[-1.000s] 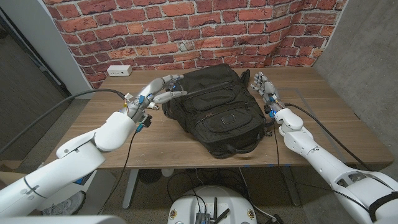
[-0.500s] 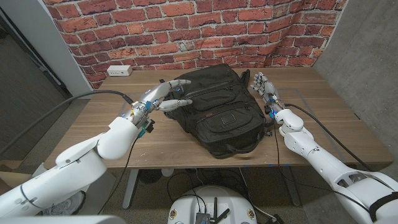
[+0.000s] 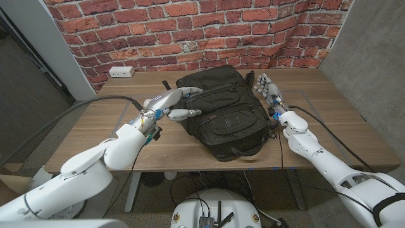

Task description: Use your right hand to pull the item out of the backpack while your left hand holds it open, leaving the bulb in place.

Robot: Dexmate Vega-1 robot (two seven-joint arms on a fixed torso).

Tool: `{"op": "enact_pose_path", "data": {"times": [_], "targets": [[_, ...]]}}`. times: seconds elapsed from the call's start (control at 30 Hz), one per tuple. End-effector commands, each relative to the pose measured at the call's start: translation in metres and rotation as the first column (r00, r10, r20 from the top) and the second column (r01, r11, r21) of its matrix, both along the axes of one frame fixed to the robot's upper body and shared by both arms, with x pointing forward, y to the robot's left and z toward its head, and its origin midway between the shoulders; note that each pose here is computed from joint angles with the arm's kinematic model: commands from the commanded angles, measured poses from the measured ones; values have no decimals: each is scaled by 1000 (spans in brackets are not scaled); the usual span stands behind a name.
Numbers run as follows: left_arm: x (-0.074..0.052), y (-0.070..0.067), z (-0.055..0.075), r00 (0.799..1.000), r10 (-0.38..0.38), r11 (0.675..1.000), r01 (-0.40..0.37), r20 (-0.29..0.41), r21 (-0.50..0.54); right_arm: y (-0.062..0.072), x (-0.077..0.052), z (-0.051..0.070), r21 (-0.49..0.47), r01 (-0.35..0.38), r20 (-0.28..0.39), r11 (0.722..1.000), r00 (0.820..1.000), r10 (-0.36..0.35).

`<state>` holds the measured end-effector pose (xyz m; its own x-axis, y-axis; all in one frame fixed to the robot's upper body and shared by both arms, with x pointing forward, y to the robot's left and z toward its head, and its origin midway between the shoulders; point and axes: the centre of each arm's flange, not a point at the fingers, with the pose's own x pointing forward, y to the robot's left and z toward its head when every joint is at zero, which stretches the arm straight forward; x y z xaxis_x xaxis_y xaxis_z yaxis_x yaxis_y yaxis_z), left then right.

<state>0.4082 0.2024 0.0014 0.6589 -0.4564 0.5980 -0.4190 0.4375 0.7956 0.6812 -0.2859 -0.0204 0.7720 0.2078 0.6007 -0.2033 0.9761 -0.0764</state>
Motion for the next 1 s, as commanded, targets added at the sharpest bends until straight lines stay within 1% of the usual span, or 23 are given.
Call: {"op": "enact_pose_path", "data": {"times": [0.03,0.2,0.27,0.4,0.53,0.63,0.73,1.0], "targets": [[-14,-10,-6,999,15,995,-19,40,98,3,2,-2,1,-18,4,1000,1000,18],[-21,-12,-9,998,33,986,-41,55,160,3,1,-2,-1,-21,4,1000,1000,21],[-24,-13,-10,996,55,981,-66,67,180,4,1,-2,-3,-23,5,1000,1000,23],[-29,-14,-12,993,71,972,-90,94,215,4,1,-2,-6,-29,4,1000,1000,29],[-33,-19,-13,991,77,958,-105,112,266,5,3,-1,-11,-36,0,999,999,36],[-35,-24,-15,990,78,958,-108,121,266,6,4,-2,-6,-39,-1,999,999,39],[-37,-28,-16,987,87,944,-125,137,304,6,5,-3,-8,-42,-4,999,999,42],[-41,-37,-18,982,97,930,-147,160,338,5,7,-4,-3,-46,-6,999,999,46]]}}
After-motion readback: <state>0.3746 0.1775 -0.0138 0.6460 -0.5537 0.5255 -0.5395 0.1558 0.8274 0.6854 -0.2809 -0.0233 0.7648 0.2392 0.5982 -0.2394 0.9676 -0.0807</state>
